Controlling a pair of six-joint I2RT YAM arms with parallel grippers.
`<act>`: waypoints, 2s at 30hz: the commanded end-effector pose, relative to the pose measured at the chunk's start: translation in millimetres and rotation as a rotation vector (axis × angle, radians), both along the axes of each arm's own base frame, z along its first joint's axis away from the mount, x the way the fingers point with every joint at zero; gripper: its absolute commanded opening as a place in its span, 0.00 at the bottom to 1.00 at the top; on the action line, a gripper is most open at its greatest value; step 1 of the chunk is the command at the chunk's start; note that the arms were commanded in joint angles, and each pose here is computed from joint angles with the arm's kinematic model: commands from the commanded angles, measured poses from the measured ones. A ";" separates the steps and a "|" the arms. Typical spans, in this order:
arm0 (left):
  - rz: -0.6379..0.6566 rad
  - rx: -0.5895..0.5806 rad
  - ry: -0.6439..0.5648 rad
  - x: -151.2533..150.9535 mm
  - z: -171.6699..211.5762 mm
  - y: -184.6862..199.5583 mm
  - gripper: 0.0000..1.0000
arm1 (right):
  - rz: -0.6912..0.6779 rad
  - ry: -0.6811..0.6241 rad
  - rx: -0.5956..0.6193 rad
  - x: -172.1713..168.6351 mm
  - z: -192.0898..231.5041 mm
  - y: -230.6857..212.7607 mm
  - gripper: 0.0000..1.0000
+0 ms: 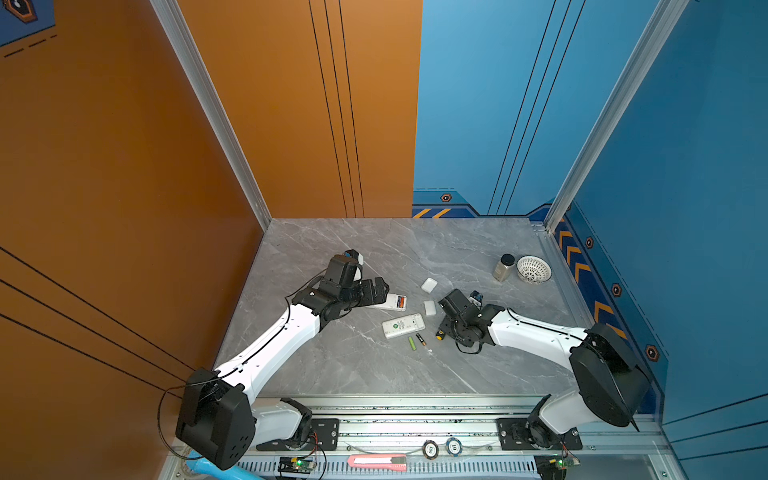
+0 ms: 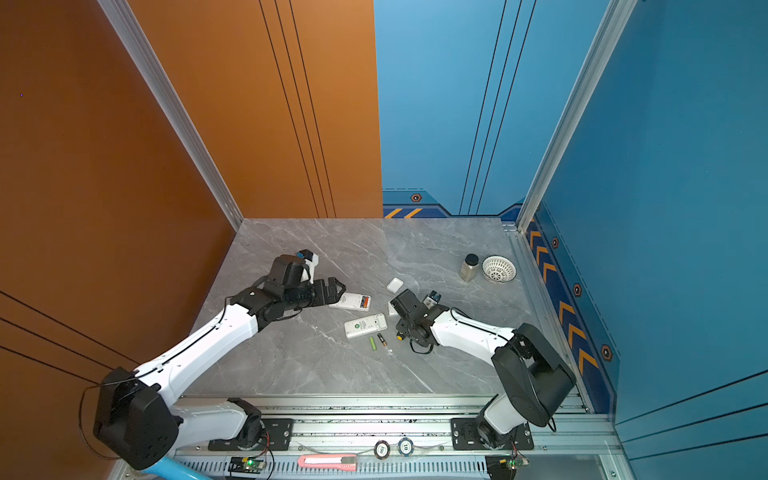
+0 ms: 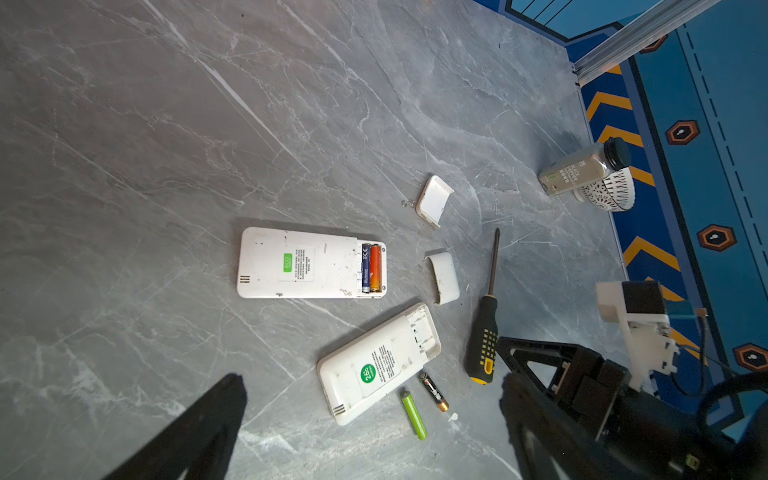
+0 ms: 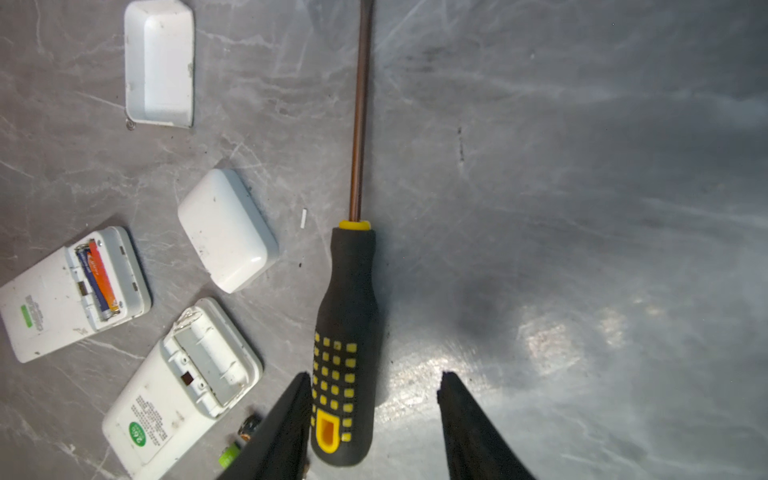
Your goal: Unload the batteries from the remote control
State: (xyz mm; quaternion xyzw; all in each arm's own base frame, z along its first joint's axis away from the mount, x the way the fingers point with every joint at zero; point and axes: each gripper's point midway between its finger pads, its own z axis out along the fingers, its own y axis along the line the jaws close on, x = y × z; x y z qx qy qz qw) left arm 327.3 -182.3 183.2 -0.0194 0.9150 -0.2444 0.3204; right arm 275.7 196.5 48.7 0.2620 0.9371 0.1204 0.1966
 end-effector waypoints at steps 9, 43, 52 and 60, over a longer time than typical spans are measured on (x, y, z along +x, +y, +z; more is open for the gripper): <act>-0.011 -0.031 -0.011 3.8 8.7 -6.4 0.98 | 0.018 0.027 0.008 -0.1 0.7 15.0 0.60; -0.052 -0.321 0.017 11.0 26.0 -46.8 0.98 | 0.451 -0.178 -0.146 -13.3 54.5 6.2 0.11; -0.030 -0.533 0.077 21.2 42.7 -73.1 0.98 | 0.705 -0.285 -0.139 -25.5 81.4 33.4 0.10; -0.011 -0.577 0.178 18.7 28.5 -91.8 0.98 | 0.845 -0.326 -0.166 -33.2 86.9 67.2 0.10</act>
